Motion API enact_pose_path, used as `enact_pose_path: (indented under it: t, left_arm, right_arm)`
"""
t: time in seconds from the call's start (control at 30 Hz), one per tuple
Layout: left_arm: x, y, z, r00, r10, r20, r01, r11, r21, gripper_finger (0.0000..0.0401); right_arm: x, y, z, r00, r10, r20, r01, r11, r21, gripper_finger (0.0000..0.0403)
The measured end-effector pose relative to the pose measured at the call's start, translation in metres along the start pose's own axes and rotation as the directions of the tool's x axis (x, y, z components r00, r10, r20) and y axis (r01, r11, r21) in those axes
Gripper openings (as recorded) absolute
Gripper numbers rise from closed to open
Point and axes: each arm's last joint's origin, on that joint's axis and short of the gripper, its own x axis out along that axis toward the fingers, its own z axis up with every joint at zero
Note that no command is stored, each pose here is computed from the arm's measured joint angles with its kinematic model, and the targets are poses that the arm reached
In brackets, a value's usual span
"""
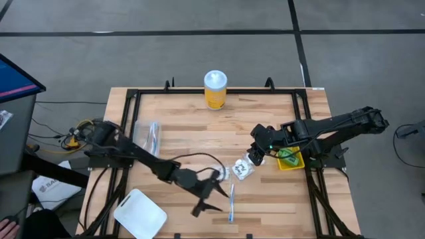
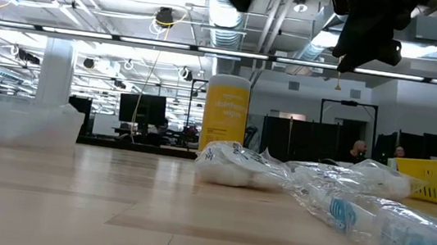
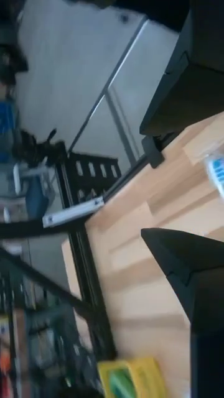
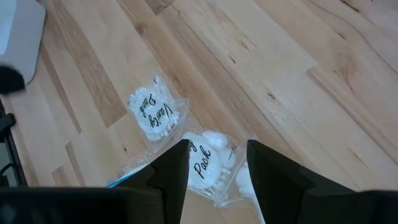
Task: Pick & Place Travel size toiletries
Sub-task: Put the blue toothbrush into the transparent bin
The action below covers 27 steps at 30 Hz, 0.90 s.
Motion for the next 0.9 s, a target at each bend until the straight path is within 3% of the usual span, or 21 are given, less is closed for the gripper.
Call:
enact_pose_path:
  t: [0.17, 0.43, 0.7, 0.9]
  left_arm:
    - [0.023, 0.013, -0.005, 0.992, -0.128, -0.007, 0.128, 0.987, 0.097, 0.0250]
    - [0.054, 0.035, -0.033, 0.964, -0.262, -0.053, 0.267, 0.945, 0.189, 0.0250]
    - [0.083, 0.049, -0.079, 0.958, -0.247, -0.145, 0.269, 0.951, 0.155, 0.0250]
    - [0.087, 0.050, -0.097, 0.953, -0.120, -0.279, 0.142, 0.988, 0.059, 0.0250]
  right_arm:
    - [0.000, 0.000, 0.000, 1.000, 0.001, 0.000, -0.001, 1.000, -0.001, 0.0154]
    - [0.000, 0.000, -0.001, 1.000, 0.002, -0.001, -0.002, 1.000, -0.002, 0.0154]
    - [0.000, 0.000, -0.001, 1.000, 0.001, -0.001, -0.001, 1.000, -0.003, 0.0154]
    - [0.000, 0.000, -0.001, 1.000, 0.001, -0.001, -0.001, 1.000, -0.005, 0.0154]
